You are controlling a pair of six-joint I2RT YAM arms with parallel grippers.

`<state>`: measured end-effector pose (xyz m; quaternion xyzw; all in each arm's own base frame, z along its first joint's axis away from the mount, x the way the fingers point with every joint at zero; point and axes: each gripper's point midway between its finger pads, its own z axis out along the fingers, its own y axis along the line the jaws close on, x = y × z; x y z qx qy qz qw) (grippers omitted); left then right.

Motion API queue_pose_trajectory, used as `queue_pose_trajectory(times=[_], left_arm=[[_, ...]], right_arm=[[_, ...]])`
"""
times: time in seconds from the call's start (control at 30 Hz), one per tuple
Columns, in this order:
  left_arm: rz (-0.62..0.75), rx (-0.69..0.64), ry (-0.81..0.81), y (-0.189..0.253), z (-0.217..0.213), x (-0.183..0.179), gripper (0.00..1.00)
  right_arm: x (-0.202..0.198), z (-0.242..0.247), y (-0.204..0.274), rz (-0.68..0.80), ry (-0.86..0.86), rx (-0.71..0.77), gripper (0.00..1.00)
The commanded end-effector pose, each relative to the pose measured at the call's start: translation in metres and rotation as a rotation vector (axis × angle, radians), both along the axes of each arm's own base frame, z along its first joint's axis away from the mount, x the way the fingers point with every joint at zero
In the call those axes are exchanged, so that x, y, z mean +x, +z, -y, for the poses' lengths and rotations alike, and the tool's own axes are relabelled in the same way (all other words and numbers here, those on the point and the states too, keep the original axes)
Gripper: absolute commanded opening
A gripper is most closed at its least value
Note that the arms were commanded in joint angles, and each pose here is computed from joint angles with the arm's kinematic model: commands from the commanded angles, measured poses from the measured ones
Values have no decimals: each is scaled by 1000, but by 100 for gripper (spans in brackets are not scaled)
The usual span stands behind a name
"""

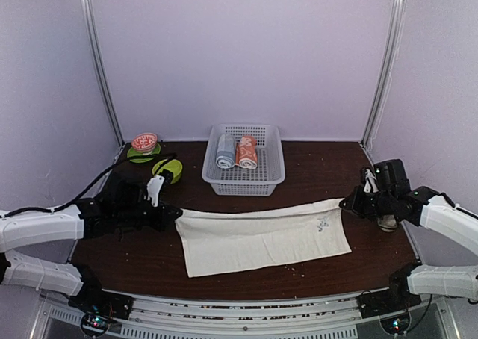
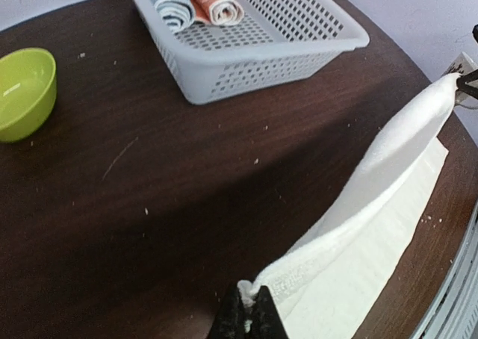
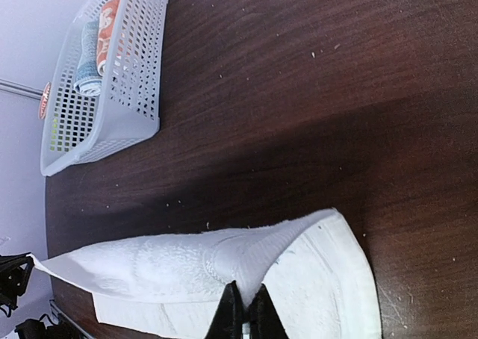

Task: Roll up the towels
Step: Fold the towel at the center of the board.

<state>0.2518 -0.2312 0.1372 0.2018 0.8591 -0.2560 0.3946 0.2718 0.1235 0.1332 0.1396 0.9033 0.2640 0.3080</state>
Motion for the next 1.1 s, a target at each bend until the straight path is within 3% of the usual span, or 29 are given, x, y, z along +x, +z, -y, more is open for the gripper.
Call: queue_pose_trajectory(times=[0.0, 0.33, 0.73, 0.9, 1.07], left_arm=[[-27, -53, 32, -6, -8, -15, 0], [-42, -13, -16, -10, 2, -39, 0], [2, 81, -183, -16, 52, -65, 0], [131, 41, -171, 4, 55, -55, 0], [398, 8, -85, 49, 35, -38, 0]], right_arm=[[-20, 13, -21, -68, -9, -51, 0], [-38, 23, -42, -133, -20, -95, 0], [-32, 26, -55, -138, -64, -86, 0], [-18, 16, -52, -111, -59, -39, 0], [2, 10, -25, -16, -57, -14, 0]])
